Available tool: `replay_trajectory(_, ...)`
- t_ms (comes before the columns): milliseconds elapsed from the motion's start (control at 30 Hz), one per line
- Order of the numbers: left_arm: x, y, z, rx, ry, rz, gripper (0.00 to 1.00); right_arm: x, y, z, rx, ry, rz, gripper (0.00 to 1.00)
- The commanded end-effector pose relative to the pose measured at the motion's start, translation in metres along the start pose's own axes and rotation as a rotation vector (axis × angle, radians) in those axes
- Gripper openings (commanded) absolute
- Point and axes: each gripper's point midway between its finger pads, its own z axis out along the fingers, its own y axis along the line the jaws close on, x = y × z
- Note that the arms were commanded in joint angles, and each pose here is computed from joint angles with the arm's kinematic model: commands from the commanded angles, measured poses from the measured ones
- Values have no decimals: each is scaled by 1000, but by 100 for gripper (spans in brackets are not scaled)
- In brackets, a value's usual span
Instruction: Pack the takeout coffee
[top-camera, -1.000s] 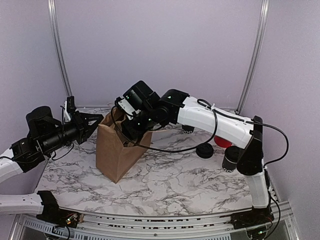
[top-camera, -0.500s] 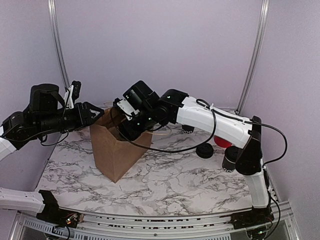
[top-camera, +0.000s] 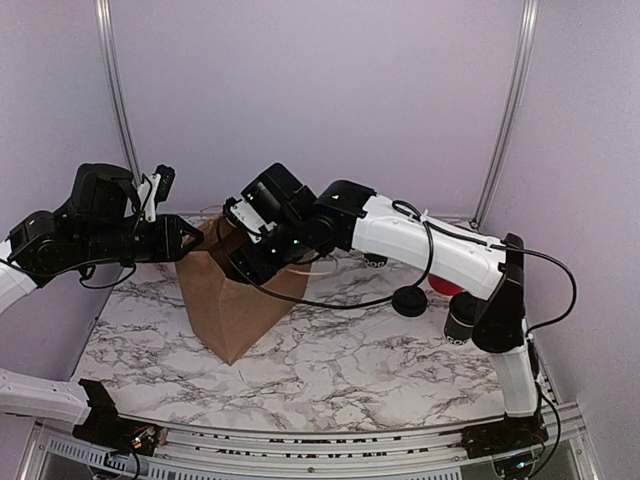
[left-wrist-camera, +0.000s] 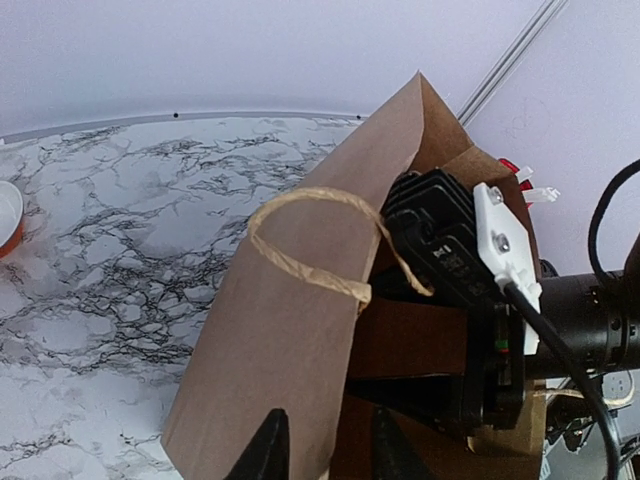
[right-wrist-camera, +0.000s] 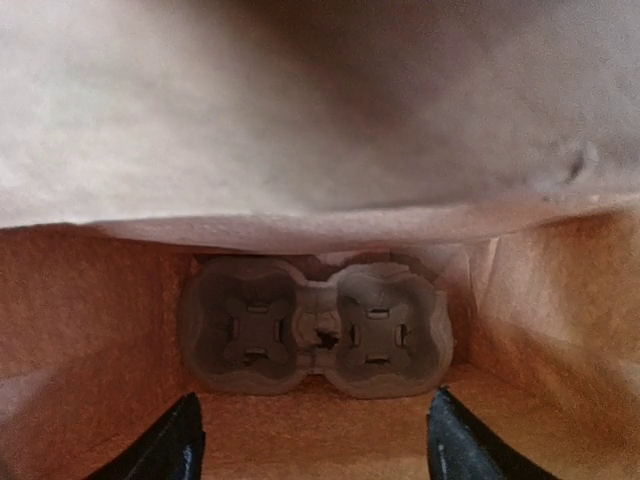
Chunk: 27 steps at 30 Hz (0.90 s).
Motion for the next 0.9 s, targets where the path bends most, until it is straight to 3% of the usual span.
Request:
replay_trajectory(0,1,6,-3,-31,13,17,20,-30,11,-47,18,-109,-13,79)
replay_trajectory(367,-2,-3,-3,10,7,-19,1,-54,11,-108,76,-239,-12,87)
replay_trajectory(867,-7,-8,-2,56,-37,-187,0,-52,1,-158,70,-374,49,89)
